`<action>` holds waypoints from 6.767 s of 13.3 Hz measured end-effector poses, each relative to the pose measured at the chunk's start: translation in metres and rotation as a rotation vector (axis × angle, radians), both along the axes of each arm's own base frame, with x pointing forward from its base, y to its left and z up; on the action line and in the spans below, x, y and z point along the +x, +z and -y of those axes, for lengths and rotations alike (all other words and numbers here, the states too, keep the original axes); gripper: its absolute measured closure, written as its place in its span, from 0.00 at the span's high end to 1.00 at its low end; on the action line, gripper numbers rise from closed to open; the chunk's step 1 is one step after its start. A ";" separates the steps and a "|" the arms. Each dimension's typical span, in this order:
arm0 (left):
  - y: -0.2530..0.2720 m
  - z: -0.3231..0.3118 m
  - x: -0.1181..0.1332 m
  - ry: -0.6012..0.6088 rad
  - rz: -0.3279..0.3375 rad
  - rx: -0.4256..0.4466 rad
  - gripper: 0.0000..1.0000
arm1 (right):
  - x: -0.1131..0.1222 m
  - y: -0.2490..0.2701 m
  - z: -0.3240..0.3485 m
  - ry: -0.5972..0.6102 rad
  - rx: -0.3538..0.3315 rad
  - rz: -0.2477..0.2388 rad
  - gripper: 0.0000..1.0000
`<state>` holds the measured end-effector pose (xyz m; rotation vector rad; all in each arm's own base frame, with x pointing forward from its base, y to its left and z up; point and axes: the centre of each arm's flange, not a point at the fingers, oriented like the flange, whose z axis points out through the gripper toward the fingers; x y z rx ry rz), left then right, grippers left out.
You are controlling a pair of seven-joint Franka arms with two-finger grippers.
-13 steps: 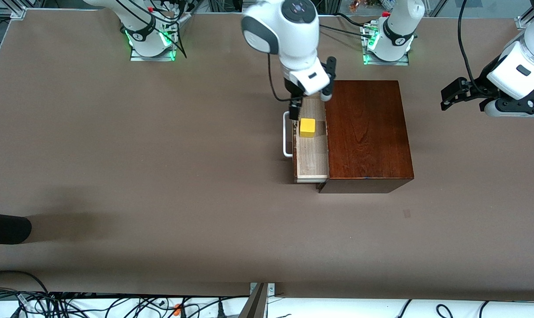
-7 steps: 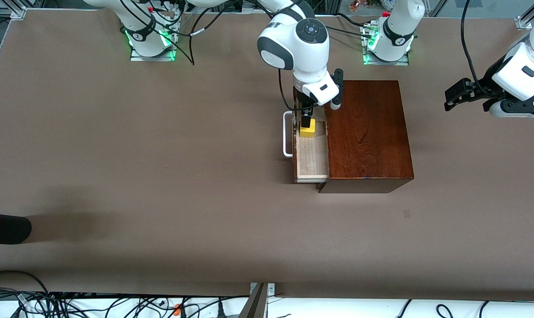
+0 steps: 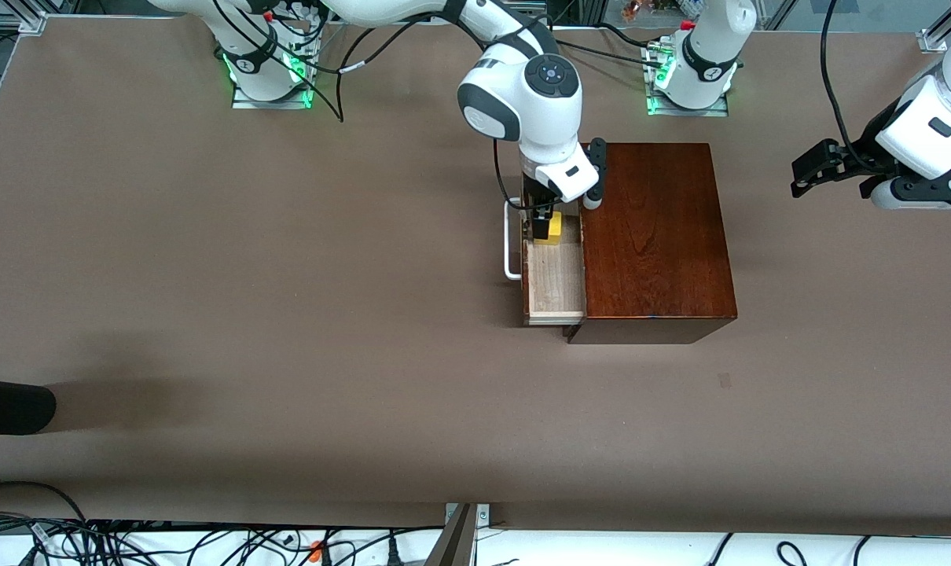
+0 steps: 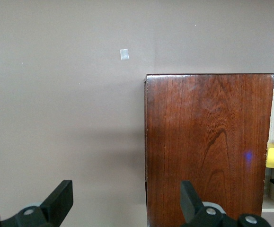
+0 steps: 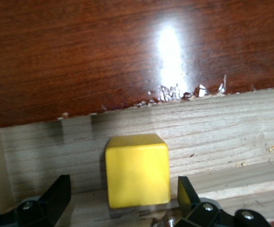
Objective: Open drawer, take yellow block, close drawer
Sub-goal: 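Lower the right gripper into the drawer and grasp the yellow cube, then lift the cube out with the right gripper while the left gripper reaches the drawer, then set the cube on the table with the right gripper while the left pushes the drawer, then push the drawer fully shut with the left gripper while the right gripper retracts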
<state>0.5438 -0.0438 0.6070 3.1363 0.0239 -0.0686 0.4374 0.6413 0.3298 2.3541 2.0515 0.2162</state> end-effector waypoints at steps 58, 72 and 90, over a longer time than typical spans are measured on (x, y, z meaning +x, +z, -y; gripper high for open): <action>-0.328 0.448 -0.071 -1.546 0.048 0.005 1.00 | 0.175 -0.129 0.602 -1.385 -0.043 -0.189 0.56; -0.333 0.394 -0.033 -1.622 -0.035 0.040 1.00 | 0.182 0.148 0.591 -1.343 0.030 -0.178 1.00; -0.330 0.351 -0.008 -1.627 -0.108 0.039 1.00 | 0.124 0.275 0.602 -1.280 0.048 -0.180 1.00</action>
